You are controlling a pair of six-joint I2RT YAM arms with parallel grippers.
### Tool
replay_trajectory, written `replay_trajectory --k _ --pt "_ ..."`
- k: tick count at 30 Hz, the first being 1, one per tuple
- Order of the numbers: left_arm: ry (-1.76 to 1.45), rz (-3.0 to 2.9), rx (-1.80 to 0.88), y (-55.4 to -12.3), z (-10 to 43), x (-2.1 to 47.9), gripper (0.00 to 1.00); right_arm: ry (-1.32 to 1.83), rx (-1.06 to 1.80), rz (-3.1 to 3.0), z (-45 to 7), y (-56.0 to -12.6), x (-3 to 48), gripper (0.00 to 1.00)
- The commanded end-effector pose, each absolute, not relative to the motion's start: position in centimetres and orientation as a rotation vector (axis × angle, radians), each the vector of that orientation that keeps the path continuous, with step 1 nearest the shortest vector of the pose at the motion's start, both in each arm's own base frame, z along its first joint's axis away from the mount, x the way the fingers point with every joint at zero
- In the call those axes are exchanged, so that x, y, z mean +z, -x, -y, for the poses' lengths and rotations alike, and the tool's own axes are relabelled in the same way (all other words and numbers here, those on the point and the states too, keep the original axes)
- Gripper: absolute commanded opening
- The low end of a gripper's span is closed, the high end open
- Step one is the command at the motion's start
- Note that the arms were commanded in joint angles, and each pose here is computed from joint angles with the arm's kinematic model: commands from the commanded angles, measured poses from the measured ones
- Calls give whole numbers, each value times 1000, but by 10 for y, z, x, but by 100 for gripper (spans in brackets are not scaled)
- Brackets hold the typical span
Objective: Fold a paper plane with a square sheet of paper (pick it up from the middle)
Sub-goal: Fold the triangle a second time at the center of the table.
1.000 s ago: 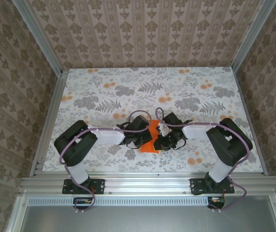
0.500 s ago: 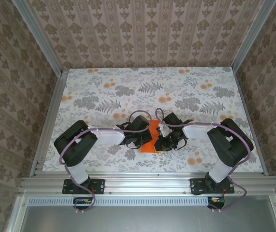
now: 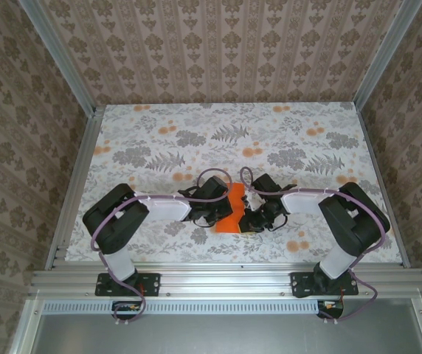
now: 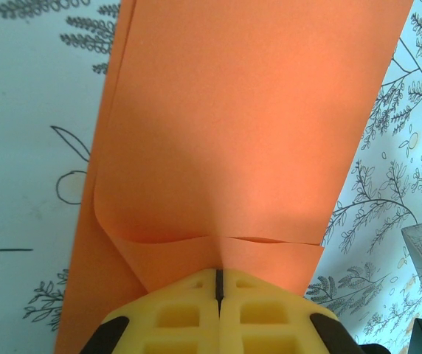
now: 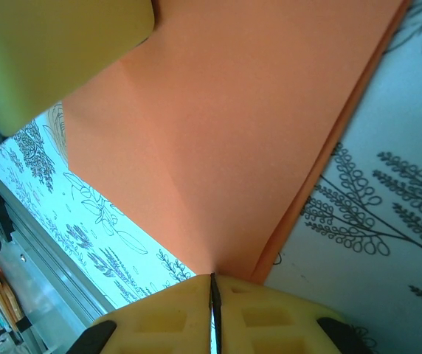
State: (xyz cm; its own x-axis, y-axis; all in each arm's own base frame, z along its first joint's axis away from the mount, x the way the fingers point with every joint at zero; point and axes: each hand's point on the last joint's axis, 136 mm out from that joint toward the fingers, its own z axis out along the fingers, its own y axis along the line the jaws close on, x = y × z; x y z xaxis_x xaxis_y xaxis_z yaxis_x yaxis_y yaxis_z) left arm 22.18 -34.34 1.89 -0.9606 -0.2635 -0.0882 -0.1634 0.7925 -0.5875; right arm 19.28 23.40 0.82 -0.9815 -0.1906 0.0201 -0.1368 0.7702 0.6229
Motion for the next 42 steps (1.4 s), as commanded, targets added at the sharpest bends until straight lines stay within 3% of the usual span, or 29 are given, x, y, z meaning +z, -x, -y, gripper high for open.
replay_trajectory --k 1,20,26,42 --pt "370 -2926 -686 -202 313 -16 6 -186 -760 2863 -201 -166 -18 11" --pt "371 -2939 -677 -203 315 -24 6 -224 -1111 2977 -239 -216 66 16" --pt "373 -2941 -668 -202 313 -25 6 -173 -1095 2934 -248 -225 48 16" --pt "323 -2893 -731 -216 308 -11 9 -117 -689 2898 -201 -184 -30 13"
